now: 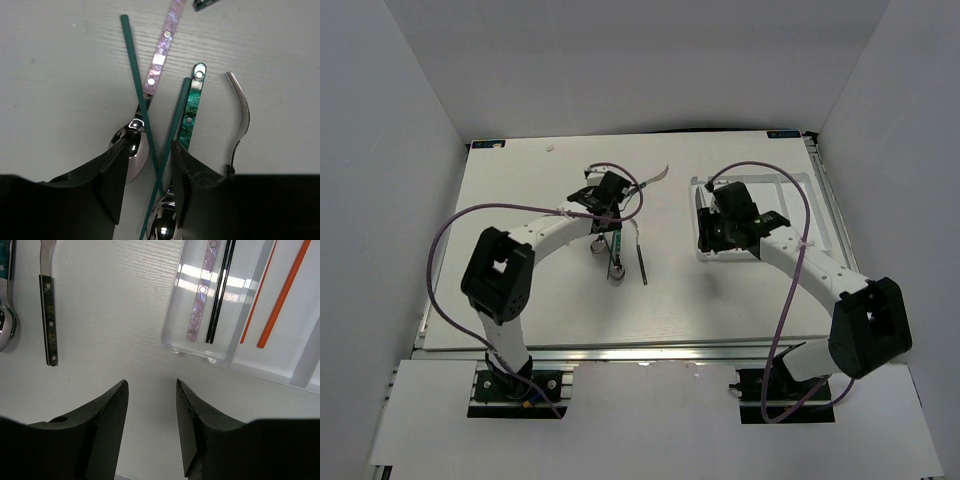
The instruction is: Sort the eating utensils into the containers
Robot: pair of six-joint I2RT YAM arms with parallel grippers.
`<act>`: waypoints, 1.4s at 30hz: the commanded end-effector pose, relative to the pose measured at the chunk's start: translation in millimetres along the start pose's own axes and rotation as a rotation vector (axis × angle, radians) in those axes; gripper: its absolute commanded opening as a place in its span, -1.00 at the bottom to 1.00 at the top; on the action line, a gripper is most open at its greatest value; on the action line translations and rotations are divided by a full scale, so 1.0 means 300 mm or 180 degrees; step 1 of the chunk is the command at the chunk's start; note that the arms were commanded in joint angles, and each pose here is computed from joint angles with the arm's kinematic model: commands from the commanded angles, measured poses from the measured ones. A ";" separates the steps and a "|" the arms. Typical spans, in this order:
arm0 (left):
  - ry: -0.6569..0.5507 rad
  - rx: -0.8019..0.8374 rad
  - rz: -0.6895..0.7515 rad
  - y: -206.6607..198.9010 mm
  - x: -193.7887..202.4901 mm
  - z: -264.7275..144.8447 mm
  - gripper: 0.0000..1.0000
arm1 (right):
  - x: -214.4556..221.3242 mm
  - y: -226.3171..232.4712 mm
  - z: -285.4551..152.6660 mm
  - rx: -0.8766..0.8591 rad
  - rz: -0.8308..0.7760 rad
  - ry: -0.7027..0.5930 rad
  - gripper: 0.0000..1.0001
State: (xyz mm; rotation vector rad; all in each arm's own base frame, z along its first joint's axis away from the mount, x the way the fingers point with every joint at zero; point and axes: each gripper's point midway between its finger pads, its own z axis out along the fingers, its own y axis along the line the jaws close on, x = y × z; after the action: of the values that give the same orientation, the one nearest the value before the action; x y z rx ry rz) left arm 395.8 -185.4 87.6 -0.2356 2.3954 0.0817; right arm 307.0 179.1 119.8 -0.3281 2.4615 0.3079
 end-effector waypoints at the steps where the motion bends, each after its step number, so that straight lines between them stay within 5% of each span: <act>1: 0.0154 0.0328 0.0166 -0.084 0.001 0.012 -0.06 | -0.036 0.012 -0.042 -0.0040 0.0053 -0.0224 -0.03; 4: 0.0353 0.0454 0.0309 -0.118 0.055 0.049 -0.23 | -0.006 0.015 -0.042 -0.0087 0.0051 -0.0192 -0.02; 42: 0.0730 0.0252 0.0684 -0.062 0.219 0.169 -0.45 | 0.008 0.029 -0.044 -0.0146 -0.0027 -0.0153 -0.04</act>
State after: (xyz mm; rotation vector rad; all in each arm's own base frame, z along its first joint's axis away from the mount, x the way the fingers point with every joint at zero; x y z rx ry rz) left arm 390.4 -210.5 16.6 0.0398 2.6051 0.0459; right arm 289.5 177.5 117.0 -0.3306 2.4607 0.3477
